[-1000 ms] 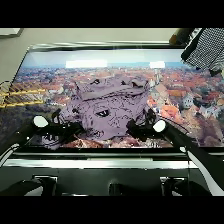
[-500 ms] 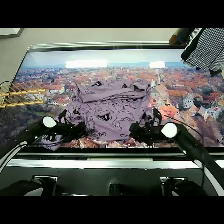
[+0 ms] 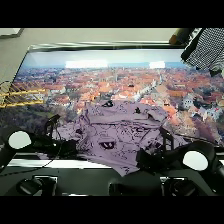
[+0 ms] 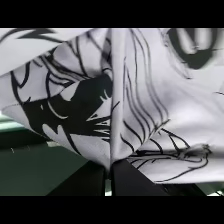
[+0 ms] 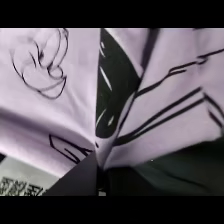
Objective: Fold the clothes and pants, and hang the long-sleeved shirts on hangers.
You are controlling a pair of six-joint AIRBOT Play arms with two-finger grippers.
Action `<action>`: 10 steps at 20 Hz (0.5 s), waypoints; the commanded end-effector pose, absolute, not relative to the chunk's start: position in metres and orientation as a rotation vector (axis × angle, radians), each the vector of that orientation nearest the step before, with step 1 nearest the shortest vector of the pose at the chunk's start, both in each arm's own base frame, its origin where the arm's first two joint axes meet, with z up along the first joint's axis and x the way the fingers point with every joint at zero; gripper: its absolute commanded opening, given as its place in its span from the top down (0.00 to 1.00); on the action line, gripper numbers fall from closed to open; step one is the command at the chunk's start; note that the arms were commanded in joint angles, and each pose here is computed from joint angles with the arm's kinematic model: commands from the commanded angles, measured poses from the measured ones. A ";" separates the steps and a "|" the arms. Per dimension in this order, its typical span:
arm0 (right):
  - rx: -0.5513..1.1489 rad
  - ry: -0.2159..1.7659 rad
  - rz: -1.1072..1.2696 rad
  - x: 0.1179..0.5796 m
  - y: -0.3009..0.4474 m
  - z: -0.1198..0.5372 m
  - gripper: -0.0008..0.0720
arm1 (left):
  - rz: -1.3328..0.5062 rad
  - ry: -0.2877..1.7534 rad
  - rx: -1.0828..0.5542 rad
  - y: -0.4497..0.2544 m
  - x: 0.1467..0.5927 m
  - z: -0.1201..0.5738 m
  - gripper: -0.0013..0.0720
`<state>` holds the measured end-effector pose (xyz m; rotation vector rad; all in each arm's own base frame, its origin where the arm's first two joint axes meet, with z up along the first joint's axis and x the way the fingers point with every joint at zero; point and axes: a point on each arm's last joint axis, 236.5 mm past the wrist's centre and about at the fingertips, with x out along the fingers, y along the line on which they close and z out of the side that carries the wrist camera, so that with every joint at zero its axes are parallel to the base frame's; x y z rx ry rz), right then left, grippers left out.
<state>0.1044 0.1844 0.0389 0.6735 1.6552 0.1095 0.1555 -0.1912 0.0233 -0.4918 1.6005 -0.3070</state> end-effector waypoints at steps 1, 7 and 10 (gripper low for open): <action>0.676 1.581 -0.049 0.138 0.156 0.041 0.94 | -0.381 1.618 -0.467 -0.209 0.159 0.049 0.96; 0.987 1.480 -0.099 0.279 0.129 0.012 0.94 | -0.370 1.700 -0.413 -0.228 0.278 0.009 0.95; 1.102 1.552 -0.035 0.312 0.162 -0.036 0.94 | -0.390 1.755 -0.418 -0.244 0.331 -0.031 0.95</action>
